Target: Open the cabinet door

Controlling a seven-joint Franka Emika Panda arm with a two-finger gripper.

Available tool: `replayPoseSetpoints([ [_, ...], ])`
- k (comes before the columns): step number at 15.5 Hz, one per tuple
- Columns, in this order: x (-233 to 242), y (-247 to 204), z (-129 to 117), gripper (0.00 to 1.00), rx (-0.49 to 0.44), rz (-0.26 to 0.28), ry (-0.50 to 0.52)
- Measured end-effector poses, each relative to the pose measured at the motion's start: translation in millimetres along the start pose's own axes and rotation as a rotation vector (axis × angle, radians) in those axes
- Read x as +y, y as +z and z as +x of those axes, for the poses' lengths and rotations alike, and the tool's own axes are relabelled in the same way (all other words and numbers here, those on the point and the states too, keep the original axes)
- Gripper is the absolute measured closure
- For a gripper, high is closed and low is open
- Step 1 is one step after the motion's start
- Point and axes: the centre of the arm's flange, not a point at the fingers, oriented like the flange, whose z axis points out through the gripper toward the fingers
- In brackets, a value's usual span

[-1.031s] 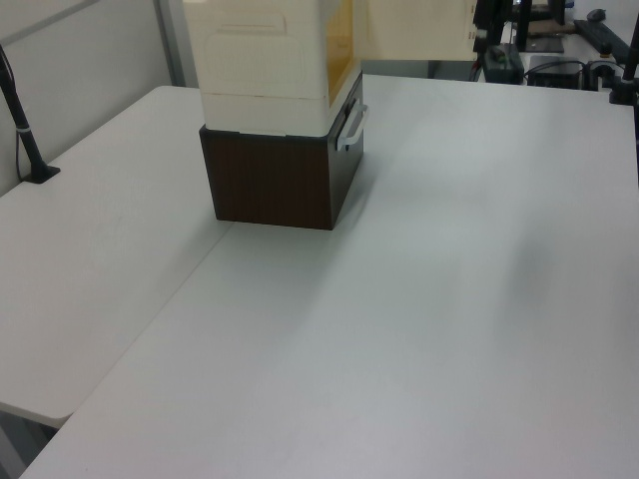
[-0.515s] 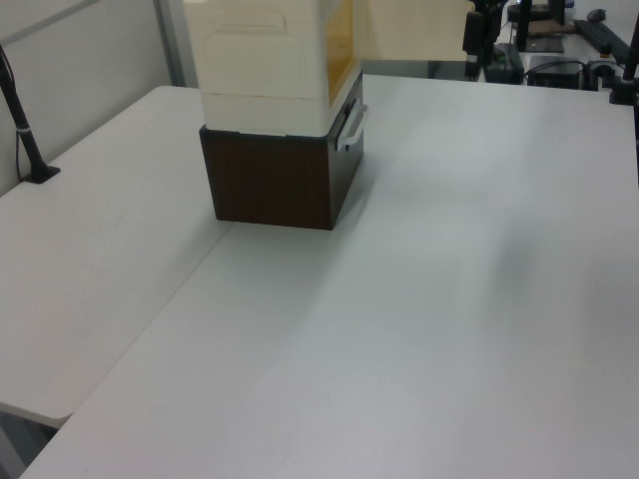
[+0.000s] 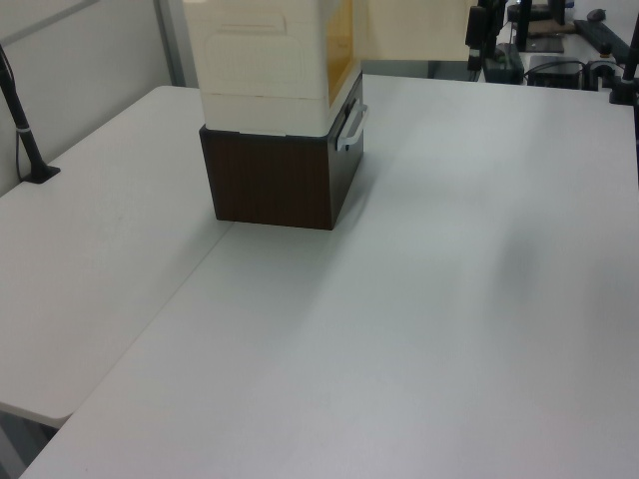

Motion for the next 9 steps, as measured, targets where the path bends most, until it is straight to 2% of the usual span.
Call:
replayPoseSetpoints([
  [3, 0.4, -0.3, 0.1, 0.0, 0.001, -0.004, 0.0],
  [6, 4.3, -4.7, 0.6, 0.0, 0.013, -0.049, -0.004],
  [9, 5.8, -11.7, -1.2, 0.0, 0.026, -0.06, -0.004],
])
